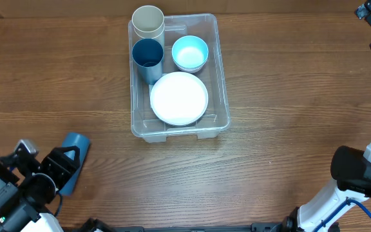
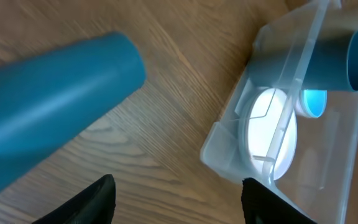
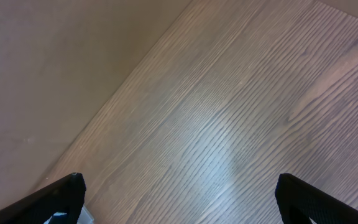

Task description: Pack container

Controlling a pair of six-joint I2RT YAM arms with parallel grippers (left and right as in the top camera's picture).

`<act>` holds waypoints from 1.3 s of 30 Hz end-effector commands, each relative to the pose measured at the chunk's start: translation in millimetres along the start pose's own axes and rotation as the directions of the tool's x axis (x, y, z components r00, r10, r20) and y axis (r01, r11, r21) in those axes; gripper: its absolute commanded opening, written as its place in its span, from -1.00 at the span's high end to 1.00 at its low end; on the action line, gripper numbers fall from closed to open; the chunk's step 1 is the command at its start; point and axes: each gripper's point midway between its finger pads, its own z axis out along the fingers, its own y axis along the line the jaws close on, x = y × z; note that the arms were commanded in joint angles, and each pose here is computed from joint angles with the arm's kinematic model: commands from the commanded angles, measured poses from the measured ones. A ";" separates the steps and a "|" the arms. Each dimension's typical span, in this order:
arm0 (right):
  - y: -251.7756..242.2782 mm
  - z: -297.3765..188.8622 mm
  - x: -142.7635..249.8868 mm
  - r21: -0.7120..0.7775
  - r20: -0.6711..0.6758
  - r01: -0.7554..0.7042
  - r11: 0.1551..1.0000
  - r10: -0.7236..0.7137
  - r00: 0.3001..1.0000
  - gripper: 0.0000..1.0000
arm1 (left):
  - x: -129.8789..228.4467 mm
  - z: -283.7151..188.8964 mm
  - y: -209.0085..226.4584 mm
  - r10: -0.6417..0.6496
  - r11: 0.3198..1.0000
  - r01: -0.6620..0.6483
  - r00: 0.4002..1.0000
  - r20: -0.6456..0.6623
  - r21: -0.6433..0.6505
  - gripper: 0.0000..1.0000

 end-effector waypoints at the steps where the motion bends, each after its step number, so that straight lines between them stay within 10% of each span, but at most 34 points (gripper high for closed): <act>1: 0.5 -2.3 -2.0 -0.004 0.010 -0.005 1.000 0.005 1.000 -1.00 | 7.4 -5.4 11.3 -0.052 0.998 0.051 0.998 0.025 0.047 -0.28; 21: 0.5 -2.3 -2.0 -0.004 0.010 -0.005 1.000 0.005 1.000 -1.00 | 10.4 -25.9 127.1 -0.467 0.826 0.527 0.839 0.279 -0.200 -0.35; 39: 0.5 -2.3 -2.0 -0.004 0.010 -0.005 1.000 0.005 1.000 -1.00 | 12.8 48.9 79.9 -0.313 0.942 0.304 0.949 0.046 0.142 0.04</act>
